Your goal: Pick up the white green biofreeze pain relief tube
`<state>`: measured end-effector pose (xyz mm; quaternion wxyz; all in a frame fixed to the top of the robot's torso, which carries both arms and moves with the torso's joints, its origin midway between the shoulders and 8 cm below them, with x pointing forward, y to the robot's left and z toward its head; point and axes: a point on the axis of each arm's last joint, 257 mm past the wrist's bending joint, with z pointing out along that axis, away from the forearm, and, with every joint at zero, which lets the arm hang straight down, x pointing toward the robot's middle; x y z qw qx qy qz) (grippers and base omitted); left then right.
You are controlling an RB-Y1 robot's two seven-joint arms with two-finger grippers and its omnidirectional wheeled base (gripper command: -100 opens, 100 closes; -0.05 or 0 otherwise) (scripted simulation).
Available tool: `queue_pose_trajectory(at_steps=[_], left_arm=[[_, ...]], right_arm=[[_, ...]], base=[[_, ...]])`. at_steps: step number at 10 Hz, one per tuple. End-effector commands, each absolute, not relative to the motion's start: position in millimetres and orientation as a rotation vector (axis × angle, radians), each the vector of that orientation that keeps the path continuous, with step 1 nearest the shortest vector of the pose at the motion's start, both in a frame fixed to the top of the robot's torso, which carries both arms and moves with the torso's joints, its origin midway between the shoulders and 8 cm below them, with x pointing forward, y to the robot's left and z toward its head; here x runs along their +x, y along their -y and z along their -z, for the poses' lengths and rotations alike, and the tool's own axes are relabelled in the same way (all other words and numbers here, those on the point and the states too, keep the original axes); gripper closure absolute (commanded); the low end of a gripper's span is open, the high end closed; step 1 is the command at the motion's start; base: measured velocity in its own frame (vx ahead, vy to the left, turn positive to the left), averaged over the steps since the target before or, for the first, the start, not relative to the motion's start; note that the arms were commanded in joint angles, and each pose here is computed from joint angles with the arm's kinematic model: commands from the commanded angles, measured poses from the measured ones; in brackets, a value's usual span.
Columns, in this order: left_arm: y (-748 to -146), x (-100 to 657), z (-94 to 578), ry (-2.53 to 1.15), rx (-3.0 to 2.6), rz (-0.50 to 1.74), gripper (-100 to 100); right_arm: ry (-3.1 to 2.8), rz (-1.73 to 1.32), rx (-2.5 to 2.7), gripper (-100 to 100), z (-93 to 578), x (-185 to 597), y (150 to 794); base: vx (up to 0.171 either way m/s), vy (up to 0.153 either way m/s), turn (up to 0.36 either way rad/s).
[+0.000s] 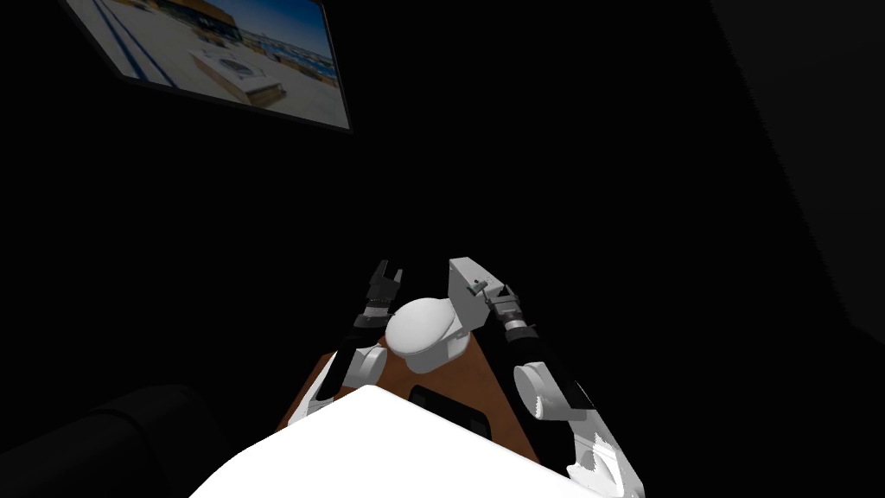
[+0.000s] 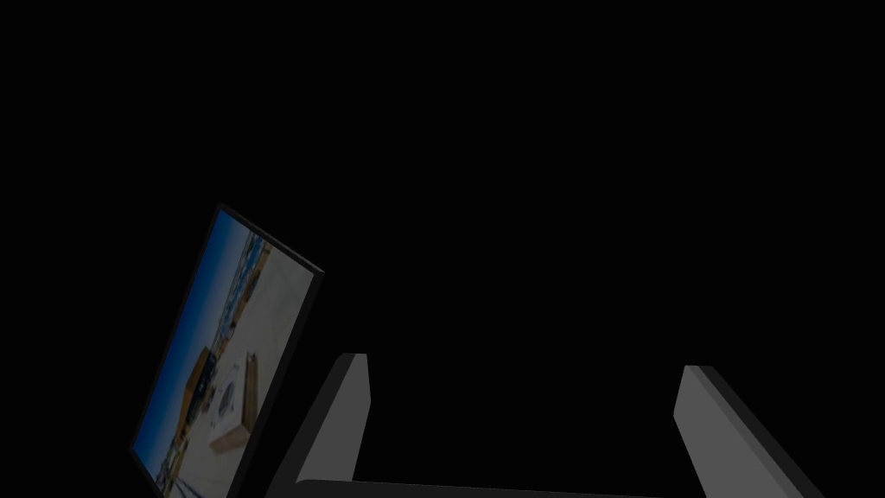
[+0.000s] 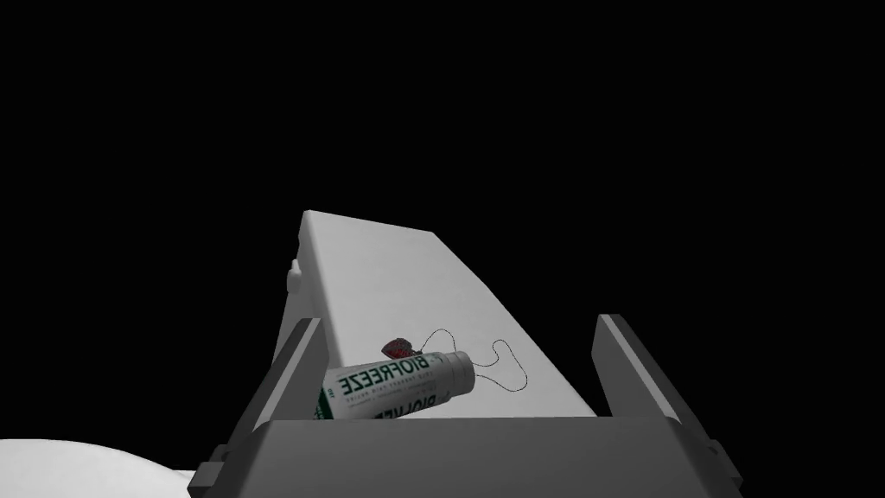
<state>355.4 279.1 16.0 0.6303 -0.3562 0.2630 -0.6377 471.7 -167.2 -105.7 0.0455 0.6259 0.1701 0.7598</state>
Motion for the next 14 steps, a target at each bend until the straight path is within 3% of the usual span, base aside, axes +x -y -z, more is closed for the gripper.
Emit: queue_pose_trajectory(at_steps=[1,14], left_arm=[[-279,355,-16,-0.602,-0.816,1.46,0],[-279,355,-16,-0.602,-0.816,1.46,0]], right_arm=[[-0.486,-2.342,1.983,-100,112,473,163],[-0.191,-2.413,2.527,-100,152,492,126]], base=[[0.009,-0.029,0.0],[0.012,-0.022,-0.007]])
